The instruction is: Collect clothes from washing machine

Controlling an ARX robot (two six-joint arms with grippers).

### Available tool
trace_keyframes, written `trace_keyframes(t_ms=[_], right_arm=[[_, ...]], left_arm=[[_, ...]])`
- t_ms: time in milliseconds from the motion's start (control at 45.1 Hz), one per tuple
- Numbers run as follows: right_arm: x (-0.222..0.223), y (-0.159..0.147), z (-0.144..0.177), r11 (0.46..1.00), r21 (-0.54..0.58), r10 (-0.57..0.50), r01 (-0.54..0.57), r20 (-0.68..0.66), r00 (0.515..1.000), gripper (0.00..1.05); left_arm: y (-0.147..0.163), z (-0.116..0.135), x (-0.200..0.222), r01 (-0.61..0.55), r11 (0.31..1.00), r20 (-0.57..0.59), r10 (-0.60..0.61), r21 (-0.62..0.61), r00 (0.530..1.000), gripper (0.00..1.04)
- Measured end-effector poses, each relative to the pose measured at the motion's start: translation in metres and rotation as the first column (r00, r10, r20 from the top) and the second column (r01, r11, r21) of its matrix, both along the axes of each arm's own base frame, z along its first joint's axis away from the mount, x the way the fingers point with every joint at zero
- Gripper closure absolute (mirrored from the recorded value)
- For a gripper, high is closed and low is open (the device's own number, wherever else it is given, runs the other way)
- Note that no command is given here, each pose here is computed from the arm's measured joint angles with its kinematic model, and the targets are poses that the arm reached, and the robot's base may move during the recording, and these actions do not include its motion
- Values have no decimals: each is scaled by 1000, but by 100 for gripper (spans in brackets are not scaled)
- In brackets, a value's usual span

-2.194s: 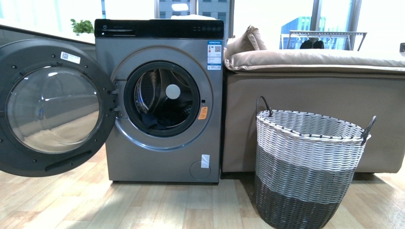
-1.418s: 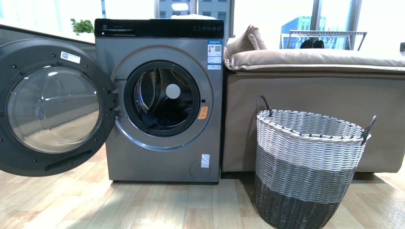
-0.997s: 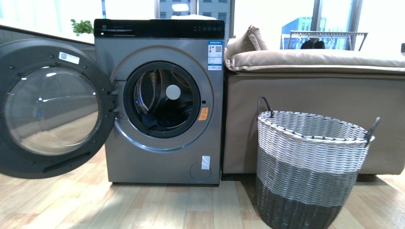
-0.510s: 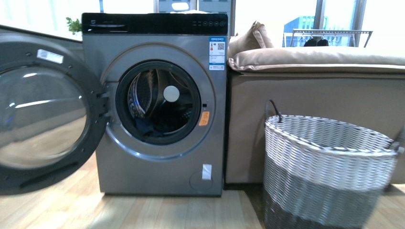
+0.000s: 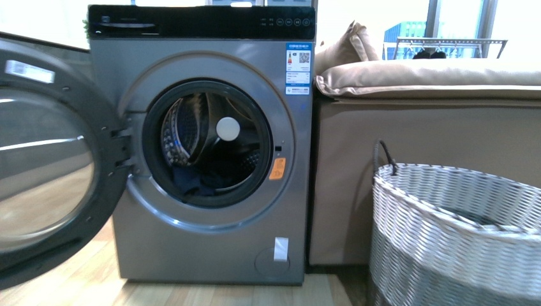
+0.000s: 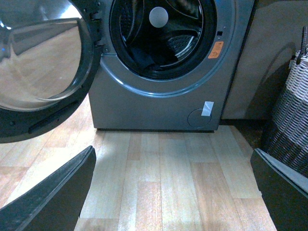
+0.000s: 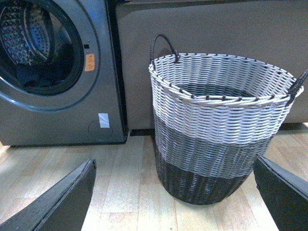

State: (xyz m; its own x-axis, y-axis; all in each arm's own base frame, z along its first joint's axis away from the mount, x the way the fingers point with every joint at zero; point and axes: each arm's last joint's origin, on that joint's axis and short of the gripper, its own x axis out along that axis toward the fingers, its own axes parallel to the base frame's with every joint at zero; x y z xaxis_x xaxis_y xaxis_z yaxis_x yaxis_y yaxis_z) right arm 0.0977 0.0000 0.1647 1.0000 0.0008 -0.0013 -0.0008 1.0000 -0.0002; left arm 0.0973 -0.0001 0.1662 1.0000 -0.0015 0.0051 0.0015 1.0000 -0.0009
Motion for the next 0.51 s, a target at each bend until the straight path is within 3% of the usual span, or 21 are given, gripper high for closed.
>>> trace_keyframes(t_ms=[510], right_arm=[[0, 0, 0, 1000, 0, 0, 0, -1, 1000, 8]], left_arm=[[0, 0, 0, -1, 1000, 2, 1, 0, 1000, 7]])
